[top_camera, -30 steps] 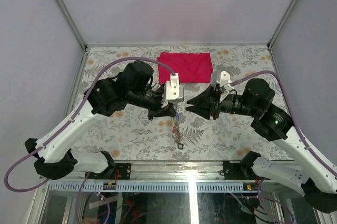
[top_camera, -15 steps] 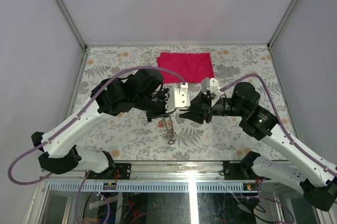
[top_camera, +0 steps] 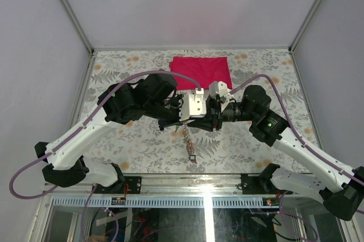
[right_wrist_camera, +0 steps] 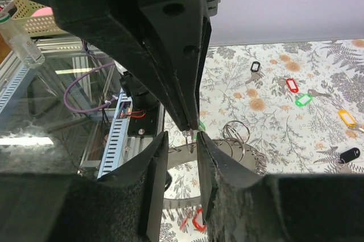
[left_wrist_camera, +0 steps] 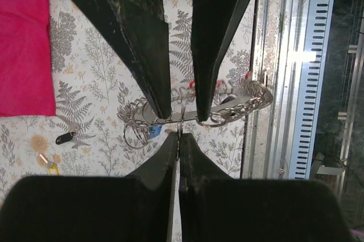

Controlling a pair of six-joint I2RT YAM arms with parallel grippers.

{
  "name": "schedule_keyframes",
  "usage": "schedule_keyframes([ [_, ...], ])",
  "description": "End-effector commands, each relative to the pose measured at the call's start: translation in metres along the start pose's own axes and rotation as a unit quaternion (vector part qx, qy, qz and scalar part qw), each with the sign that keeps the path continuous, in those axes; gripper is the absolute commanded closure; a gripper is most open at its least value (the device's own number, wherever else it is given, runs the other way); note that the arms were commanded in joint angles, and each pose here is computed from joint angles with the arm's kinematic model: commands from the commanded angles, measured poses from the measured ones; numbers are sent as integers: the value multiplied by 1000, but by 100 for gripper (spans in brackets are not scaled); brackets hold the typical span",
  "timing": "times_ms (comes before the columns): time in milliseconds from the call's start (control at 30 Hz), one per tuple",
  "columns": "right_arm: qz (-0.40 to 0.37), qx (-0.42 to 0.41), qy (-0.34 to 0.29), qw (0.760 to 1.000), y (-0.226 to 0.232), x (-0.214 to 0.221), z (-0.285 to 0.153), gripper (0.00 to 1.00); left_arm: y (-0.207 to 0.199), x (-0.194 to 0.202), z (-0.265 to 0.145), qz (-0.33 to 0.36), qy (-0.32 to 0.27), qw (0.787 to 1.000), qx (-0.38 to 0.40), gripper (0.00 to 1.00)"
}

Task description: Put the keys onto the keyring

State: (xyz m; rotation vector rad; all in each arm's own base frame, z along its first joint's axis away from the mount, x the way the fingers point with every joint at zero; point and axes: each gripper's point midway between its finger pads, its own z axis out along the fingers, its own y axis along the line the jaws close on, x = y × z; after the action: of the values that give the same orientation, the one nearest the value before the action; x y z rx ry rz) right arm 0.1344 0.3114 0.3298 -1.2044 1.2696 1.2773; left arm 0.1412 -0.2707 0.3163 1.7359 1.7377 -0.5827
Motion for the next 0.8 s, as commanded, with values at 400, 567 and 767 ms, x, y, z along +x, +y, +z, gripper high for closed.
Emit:
schedule_keyframes([
  [400,-13,-13,-4,1000,-3,0,8,72,0,-23,-8,19,-38,999,1,100],
  [567,-12,-14,-1,1000,-5,1,11,74,1,-25,-9,20,-42,999,-1,100],
  [767,-11,-17,1,1000,-5,1,13,82,1,-26,-8,21,-44,999,-1,100],
])
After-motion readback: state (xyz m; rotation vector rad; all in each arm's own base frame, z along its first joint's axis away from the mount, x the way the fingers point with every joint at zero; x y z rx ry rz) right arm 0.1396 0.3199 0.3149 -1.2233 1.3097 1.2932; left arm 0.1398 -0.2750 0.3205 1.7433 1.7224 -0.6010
